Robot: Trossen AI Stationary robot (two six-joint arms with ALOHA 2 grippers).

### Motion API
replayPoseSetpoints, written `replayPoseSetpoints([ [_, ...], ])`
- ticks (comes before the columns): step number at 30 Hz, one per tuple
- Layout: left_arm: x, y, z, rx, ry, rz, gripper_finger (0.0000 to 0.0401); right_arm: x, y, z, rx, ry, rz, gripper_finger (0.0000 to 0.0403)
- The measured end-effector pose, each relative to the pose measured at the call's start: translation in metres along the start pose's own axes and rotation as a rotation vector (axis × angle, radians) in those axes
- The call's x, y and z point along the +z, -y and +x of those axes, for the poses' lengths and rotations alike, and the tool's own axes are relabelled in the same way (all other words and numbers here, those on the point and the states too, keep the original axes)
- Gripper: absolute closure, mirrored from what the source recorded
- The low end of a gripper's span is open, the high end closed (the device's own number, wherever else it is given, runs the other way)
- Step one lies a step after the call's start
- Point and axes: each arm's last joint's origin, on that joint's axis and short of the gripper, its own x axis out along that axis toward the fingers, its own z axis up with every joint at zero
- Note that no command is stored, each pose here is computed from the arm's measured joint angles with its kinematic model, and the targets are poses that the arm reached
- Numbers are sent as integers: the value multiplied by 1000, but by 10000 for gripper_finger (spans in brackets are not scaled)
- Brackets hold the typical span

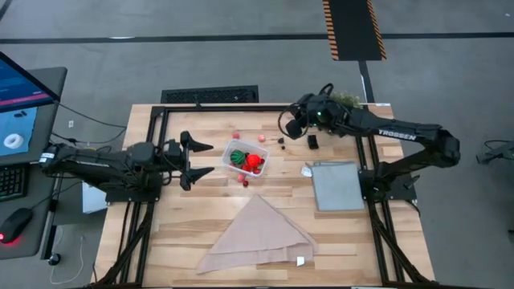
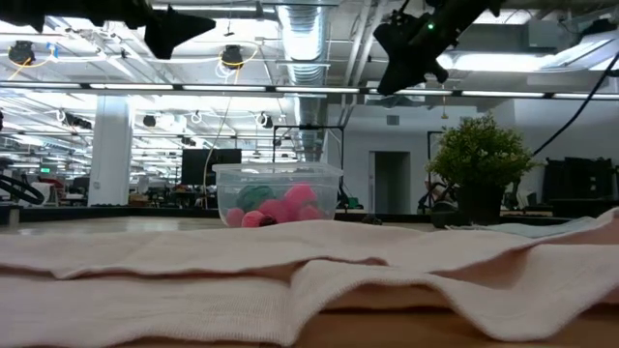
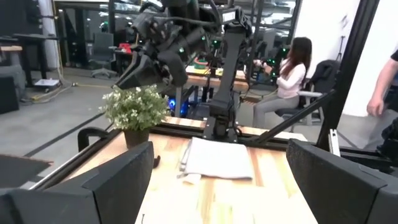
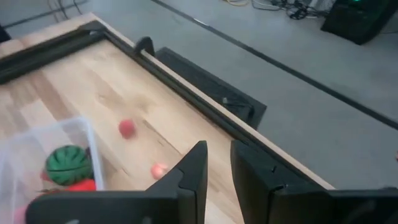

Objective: Pick and placing Produce into tupperware
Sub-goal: Put the blackberry into the transparent bin

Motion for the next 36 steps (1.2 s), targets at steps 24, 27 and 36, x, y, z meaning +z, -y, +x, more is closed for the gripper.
replayPoseSetpoints([
  [24,-37,-10,-13,25,70,-71,44,-23,1,39,213,-279,25,309],
  [27,-40,-11,-14,26,62,-83,44,-27,12,54,249,-345,100,294],
  [36,-40,-11,-14,24,64,-96,44,-45,27,102,194,-543,152,156],
])
